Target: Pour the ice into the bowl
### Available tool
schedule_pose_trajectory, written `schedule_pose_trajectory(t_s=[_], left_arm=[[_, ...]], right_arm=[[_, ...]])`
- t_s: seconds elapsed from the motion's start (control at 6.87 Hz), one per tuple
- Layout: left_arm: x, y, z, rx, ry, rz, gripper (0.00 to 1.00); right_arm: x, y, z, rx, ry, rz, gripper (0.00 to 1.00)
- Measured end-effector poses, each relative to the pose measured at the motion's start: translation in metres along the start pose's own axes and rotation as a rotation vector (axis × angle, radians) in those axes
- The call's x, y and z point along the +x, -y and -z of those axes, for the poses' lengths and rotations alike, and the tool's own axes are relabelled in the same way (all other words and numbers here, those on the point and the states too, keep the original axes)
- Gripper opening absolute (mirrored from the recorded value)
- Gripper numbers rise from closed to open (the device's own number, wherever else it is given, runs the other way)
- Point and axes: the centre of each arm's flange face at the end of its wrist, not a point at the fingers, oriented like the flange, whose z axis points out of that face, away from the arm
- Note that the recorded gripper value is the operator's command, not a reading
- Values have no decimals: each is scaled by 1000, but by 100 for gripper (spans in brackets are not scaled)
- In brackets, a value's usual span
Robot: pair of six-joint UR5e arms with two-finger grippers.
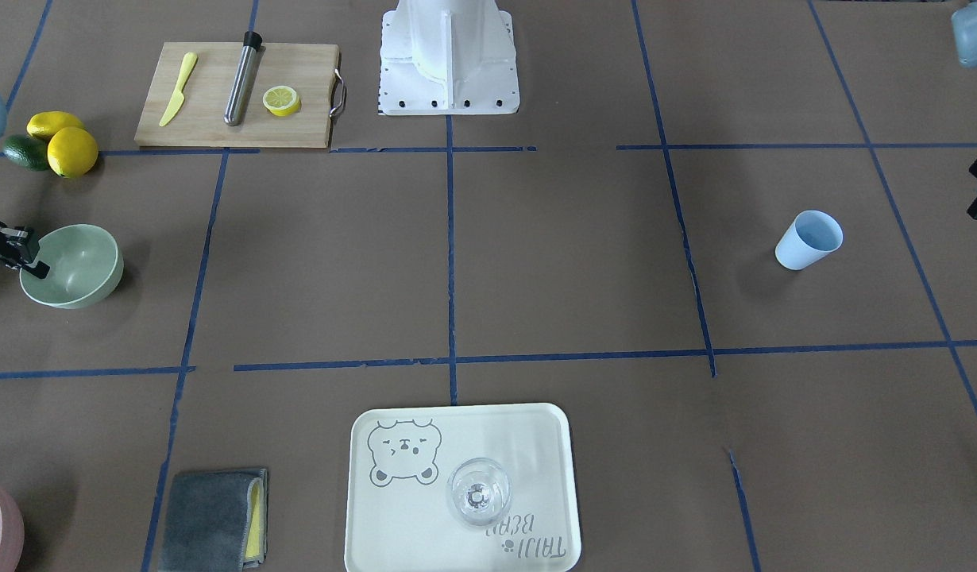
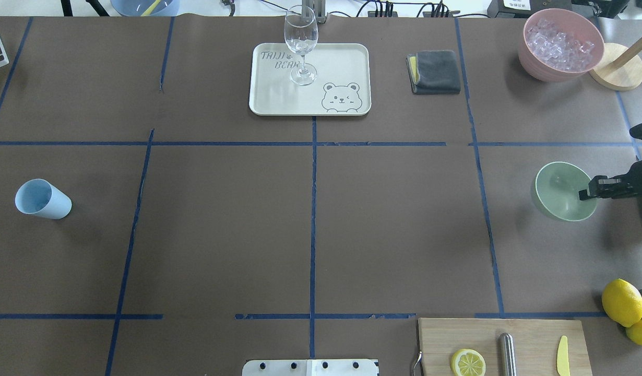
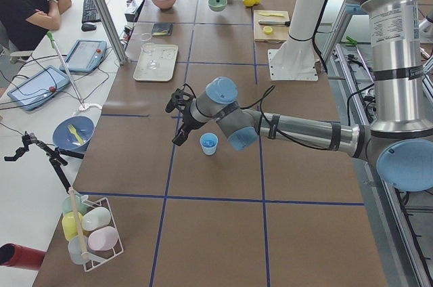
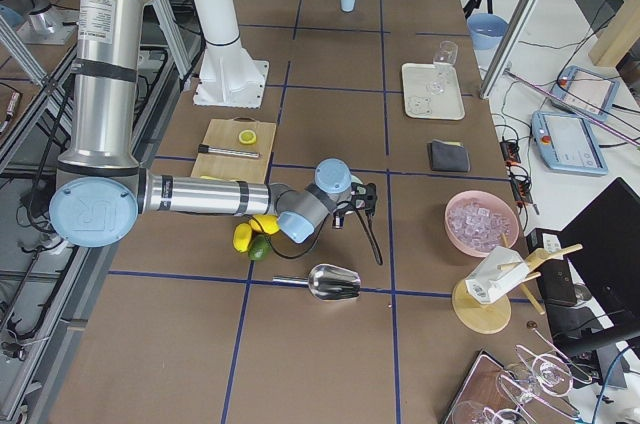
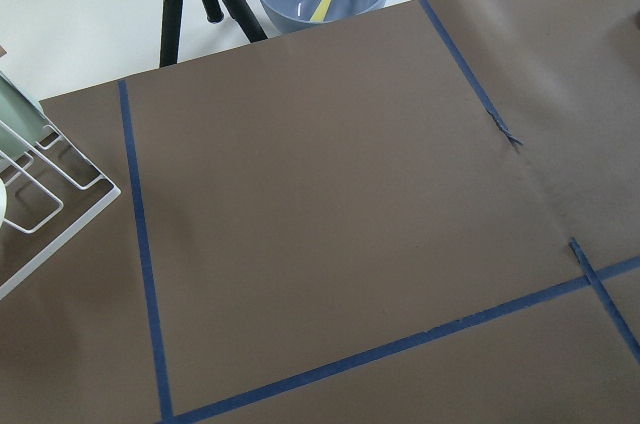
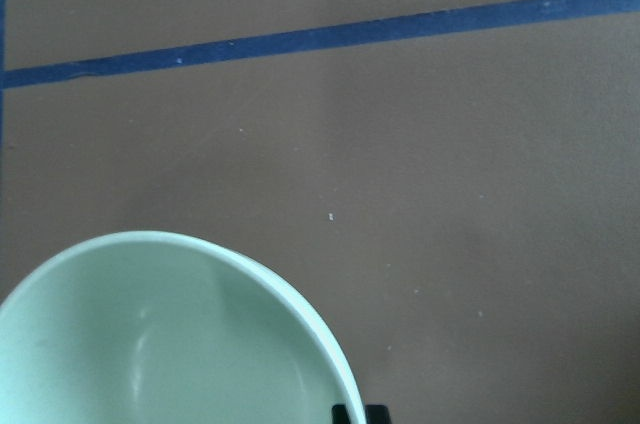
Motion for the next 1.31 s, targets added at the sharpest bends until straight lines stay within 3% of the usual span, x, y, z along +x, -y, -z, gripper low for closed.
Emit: schedule_pose_trajectory(t_s=[0.29, 0.73, 1.31], left_arm=[[35, -44, -12, 62, 23, 68, 98], [65, -113, -19, 152, 54, 137, 98], [113, -201, -64, 252, 123, 229, 99]], right_arm=[[-52, 8, 22, -20, 44, -70, 0], [-180, 46, 61, -47, 26, -144, 0], [-344, 42, 30, -74, 26, -259, 0]])
